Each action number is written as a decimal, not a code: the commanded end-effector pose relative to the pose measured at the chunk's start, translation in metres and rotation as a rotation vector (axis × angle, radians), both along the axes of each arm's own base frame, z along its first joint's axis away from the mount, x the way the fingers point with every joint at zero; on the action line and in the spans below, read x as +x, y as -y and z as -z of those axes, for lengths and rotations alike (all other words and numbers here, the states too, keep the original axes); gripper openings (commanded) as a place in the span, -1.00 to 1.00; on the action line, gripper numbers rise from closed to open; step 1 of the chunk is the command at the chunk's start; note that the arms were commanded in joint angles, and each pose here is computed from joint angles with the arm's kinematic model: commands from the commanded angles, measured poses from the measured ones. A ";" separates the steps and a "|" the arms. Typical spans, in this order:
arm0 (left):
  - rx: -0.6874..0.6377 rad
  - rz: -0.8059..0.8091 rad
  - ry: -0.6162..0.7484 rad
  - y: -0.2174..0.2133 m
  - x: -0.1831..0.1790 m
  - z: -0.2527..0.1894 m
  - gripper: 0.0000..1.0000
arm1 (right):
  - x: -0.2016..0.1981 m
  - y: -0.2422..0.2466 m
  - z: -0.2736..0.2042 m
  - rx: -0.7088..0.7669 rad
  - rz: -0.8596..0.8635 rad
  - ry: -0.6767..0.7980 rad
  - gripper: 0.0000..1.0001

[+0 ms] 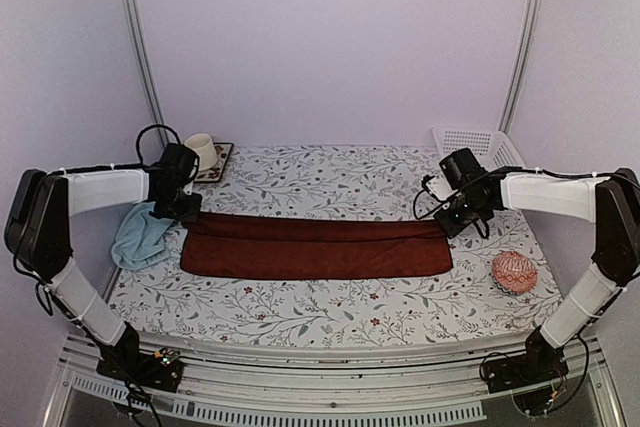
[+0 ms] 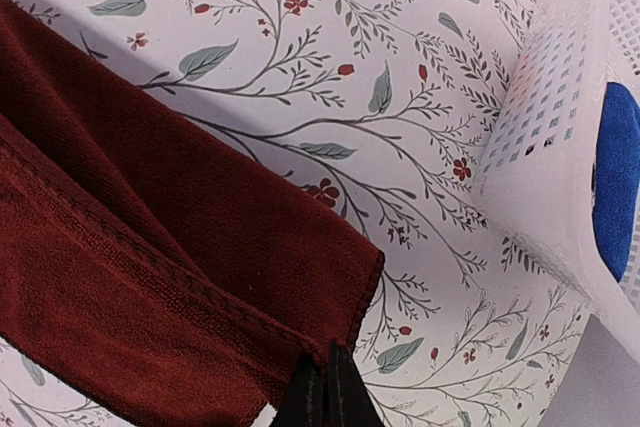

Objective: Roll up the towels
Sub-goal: Fold the towel at the center of the board.

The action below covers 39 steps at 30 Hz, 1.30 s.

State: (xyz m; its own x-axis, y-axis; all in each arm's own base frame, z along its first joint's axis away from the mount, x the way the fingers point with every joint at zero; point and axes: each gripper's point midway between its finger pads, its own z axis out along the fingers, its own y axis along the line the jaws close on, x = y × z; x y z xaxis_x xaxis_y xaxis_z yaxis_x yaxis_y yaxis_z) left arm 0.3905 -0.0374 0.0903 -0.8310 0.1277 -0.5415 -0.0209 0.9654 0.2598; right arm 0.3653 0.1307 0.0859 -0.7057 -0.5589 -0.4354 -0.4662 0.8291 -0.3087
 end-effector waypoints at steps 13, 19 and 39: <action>-0.079 0.018 -0.109 0.009 -0.040 0.010 -1.00 | -0.041 0.006 0.004 0.076 0.041 -0.055 -0.95; -0.098 0.025 -0.130 0.015 -0.048 0.014 -1.00 | -0.045 0.003 0.004 0.090 0.042 -0.066 -0.95; -0.177 0.040 -0.151 0.024 -0.068 0.006 -1.00 | -0.056 -0.011 -0.020 0.201 0.015 -0.015 -0.96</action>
State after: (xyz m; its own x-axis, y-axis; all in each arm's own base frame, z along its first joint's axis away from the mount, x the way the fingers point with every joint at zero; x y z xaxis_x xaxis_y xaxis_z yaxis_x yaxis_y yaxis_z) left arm 0.3339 -0.0542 0.0877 -0.8911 0.0870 -0.4454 0.0351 0.9917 0.1236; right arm 0.3146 0.1361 0.1056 -0.7157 -0.4683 -0.5181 -0.4607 0.8742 -0.1537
